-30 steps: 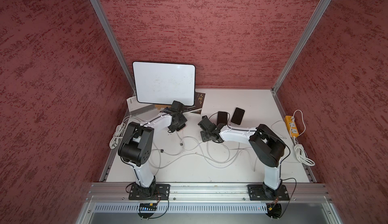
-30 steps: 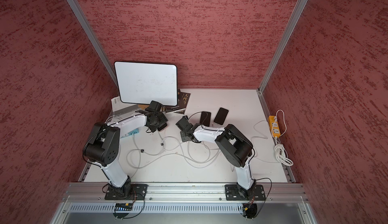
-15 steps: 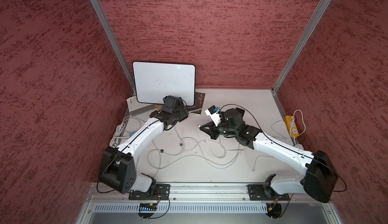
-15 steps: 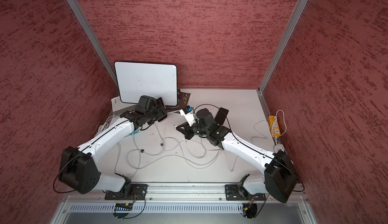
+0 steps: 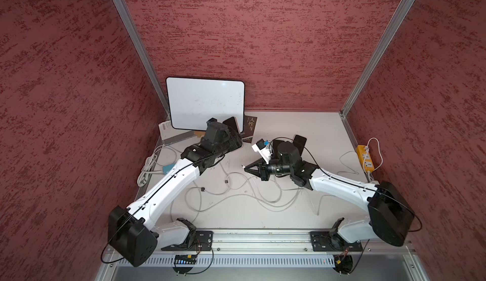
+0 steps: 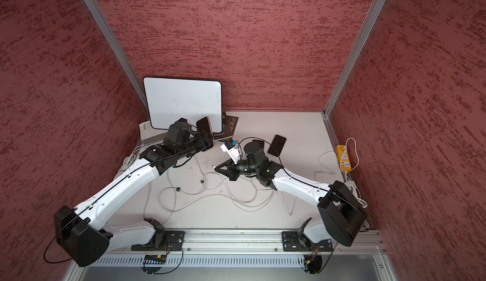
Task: Plug the charging cable into the phone
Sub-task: Pick up the charging cable from the center of the board, then insert the charging cable into the phone.
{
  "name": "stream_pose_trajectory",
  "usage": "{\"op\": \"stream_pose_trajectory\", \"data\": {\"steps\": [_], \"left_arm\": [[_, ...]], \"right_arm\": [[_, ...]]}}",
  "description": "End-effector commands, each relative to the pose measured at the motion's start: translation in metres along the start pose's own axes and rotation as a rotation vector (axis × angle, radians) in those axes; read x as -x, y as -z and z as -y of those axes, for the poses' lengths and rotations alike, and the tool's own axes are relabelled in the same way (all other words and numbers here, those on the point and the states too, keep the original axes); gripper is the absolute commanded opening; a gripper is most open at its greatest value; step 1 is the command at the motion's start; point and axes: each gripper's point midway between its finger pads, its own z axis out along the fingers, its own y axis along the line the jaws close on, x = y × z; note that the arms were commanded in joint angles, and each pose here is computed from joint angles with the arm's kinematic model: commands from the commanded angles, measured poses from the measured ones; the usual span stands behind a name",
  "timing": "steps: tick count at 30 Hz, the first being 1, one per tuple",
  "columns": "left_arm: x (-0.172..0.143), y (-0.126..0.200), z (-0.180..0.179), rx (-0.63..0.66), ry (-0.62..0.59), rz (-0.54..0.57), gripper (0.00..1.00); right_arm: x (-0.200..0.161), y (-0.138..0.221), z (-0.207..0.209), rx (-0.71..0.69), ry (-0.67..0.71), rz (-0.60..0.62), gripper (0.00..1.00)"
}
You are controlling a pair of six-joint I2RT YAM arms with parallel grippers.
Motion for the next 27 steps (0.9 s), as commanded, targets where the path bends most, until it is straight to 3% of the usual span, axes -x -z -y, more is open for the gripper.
{"op": "stream_pose_trajectory", "data": {"steps": [1,10,27], "left_arm": [[0.009,0.004,0.005,-0.012,0.019,0.054,0.0],[0.001,-0.002,-0.006,0.043,0.089,0.042,0.0],[-0.005,-0.003,-0.013,0.081,0.111,0.034,0.0]], "right_arm": [[0.026,-0.007,-0.009,0.031,0.031,0.07,0.0],[0.045,-0.011,0.005,-0.043,0.053,0.163,0.0],[0.05,-0.036,0.03,-0.077,0.007,0.153,0.0]]}}
